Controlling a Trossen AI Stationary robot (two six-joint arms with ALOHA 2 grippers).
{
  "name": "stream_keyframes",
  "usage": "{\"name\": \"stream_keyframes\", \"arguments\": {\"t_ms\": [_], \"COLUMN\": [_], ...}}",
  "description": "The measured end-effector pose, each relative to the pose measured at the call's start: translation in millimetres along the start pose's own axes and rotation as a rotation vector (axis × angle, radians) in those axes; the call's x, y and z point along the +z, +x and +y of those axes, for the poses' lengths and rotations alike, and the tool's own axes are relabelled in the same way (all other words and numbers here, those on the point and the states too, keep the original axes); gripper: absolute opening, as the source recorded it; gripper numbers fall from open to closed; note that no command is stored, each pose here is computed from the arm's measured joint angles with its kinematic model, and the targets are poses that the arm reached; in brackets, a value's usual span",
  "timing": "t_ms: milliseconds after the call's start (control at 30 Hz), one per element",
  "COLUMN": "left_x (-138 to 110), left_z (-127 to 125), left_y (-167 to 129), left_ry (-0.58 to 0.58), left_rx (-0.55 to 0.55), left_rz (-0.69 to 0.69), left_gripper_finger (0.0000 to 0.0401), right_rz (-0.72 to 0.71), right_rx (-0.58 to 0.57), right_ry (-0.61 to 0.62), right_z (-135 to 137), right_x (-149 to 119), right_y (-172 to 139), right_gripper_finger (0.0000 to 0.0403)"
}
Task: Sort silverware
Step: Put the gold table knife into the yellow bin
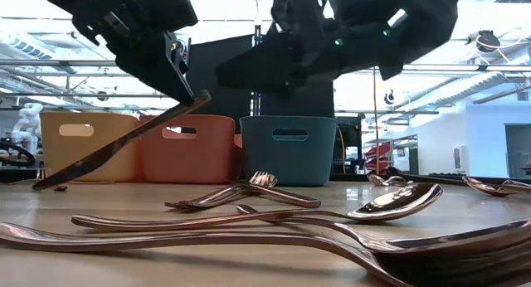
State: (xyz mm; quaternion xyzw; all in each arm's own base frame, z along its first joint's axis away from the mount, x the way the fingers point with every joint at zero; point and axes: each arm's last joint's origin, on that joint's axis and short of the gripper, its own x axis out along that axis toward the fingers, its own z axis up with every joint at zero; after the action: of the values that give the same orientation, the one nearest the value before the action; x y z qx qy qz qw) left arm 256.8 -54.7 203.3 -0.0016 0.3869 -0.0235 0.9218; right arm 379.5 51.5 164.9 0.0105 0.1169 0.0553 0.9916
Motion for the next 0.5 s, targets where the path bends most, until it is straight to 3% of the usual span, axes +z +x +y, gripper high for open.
{"name": "stream_keyframes", "arguments": {"t_ms": [267,500], "left_x": [1.4,2.0], "left_z": [-0.2,-0.2], "left_y": [0.3,0.3], "left_ry": [0.027,0.052], "left_rx": [0.001,0.001], "left_rz": [-0.015,-0.021], "left_gripper_finger": [0.0,0.0], "right_rz": [0.01,0.027], "right_rx": [-0.009,-0.083], "right_ry": [0.024,0.026], "right_z": [0.4,-2.1], "right_x": [0.6,-1.3], "right_y": [9.9,9.8], "right_gripper_finger": [0.014,0.014]}}
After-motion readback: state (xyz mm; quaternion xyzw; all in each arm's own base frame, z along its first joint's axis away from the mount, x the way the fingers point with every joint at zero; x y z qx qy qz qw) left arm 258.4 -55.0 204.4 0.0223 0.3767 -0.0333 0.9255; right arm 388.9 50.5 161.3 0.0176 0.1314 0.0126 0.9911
